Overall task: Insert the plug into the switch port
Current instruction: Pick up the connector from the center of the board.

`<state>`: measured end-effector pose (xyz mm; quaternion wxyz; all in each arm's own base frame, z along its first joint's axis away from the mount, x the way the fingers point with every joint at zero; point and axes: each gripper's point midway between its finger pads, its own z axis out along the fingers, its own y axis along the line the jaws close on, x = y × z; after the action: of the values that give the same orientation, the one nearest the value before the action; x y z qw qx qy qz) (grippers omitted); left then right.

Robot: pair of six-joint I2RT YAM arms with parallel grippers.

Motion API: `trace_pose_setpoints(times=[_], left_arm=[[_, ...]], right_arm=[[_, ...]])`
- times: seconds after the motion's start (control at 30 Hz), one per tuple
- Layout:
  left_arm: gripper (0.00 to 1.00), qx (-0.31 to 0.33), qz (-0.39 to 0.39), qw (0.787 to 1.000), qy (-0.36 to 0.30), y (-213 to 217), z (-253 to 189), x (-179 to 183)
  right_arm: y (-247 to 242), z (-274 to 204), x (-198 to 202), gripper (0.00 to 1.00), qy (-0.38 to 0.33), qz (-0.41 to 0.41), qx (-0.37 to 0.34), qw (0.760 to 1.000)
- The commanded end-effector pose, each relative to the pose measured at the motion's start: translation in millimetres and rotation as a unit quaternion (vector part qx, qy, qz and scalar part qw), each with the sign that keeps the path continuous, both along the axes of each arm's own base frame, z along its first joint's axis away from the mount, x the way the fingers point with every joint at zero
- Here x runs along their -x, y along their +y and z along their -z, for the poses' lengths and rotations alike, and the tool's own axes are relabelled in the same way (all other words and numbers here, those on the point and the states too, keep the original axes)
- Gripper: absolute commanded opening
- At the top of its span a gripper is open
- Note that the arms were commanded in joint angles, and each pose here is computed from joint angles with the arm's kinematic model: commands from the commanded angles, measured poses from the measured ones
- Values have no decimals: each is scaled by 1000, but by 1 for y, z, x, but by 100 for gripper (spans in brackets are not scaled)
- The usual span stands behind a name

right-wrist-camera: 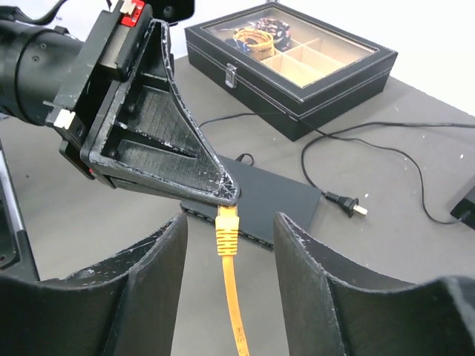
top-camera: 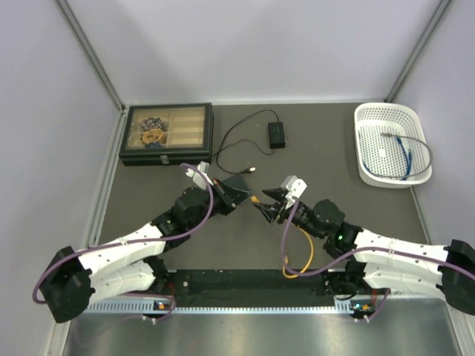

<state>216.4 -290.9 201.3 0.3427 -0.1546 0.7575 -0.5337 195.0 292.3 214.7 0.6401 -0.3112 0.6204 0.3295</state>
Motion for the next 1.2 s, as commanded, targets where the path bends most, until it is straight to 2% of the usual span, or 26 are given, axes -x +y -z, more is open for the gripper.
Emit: trace_pose_setpoints(times=[0.0, 0.47, 0.67, 0.8, 1.17], left_arm=[[0, 42, -8, 999, -9, -2, -17, -2], [0, 54, -8, 998, -9, -1, -22, 0], [0, 54, -6, 998, -10, -1, -23, 0], [0, 53, -3, 999, -5, -3, -20, 1], [0, 60, -5, 998, -7, -2, -25, 1]], right_arm=[[9, -22, -1, 49, -34, -13, -24, 999], [15, -12, -7, 40, -29, -7, -15, 999], [15, -10, -8, 28, -29, -5, -11, 1000], [16, -8, -8, 16, -27, -8, -9, 1000], [21, 0, -7, 21, -18, -18, 4, 1000]])
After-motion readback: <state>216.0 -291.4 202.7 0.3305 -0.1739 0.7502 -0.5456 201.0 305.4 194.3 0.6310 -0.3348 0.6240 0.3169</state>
